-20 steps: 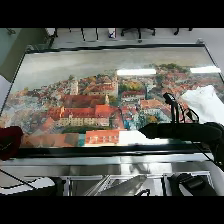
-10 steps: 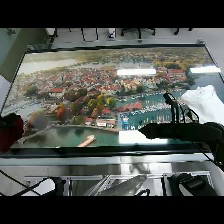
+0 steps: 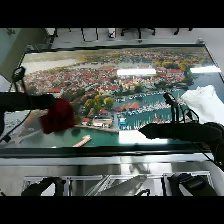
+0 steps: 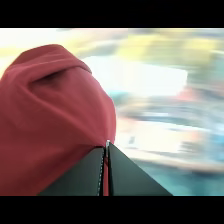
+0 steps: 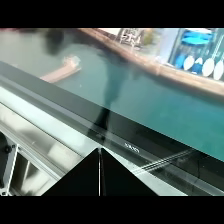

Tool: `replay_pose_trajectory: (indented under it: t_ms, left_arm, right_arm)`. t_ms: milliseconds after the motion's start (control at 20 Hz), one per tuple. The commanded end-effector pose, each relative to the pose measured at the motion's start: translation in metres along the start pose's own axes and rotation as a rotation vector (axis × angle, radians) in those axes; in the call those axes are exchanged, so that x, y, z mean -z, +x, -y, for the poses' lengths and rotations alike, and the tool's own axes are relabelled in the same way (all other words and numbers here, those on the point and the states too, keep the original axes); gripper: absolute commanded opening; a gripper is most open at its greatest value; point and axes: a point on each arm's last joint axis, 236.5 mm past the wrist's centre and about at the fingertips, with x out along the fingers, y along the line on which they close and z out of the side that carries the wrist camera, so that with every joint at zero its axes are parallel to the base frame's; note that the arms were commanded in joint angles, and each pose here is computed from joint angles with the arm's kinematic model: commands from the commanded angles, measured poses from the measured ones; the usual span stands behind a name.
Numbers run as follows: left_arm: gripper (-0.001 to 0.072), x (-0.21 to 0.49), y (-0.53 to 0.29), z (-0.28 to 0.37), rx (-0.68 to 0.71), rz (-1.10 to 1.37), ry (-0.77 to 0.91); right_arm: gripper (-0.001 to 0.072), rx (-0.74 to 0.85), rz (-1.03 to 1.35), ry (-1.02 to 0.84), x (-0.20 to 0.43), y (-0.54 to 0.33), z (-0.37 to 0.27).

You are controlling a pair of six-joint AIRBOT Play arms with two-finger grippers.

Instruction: Fold the shirts.

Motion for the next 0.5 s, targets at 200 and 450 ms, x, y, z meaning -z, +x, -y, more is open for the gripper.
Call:
replay_pose_trajectory:
  t_ms: [200, 450]
  left_arm:
    - [0.0011, 0.038, -0.008, 0.192, 0.379, 0.015, 0.205]
    - [0.0013, 0.093, 0.065, 0.206, 0.355, -0.205, 0.228]
  right_arm:
    - [0.0022, 0.000, -0.001, -0.003, 0.000, 0.000, 0.000]
    - [0.0022, -0.001, 0.001, -0.002, 0.000, 0.000, 0.000]
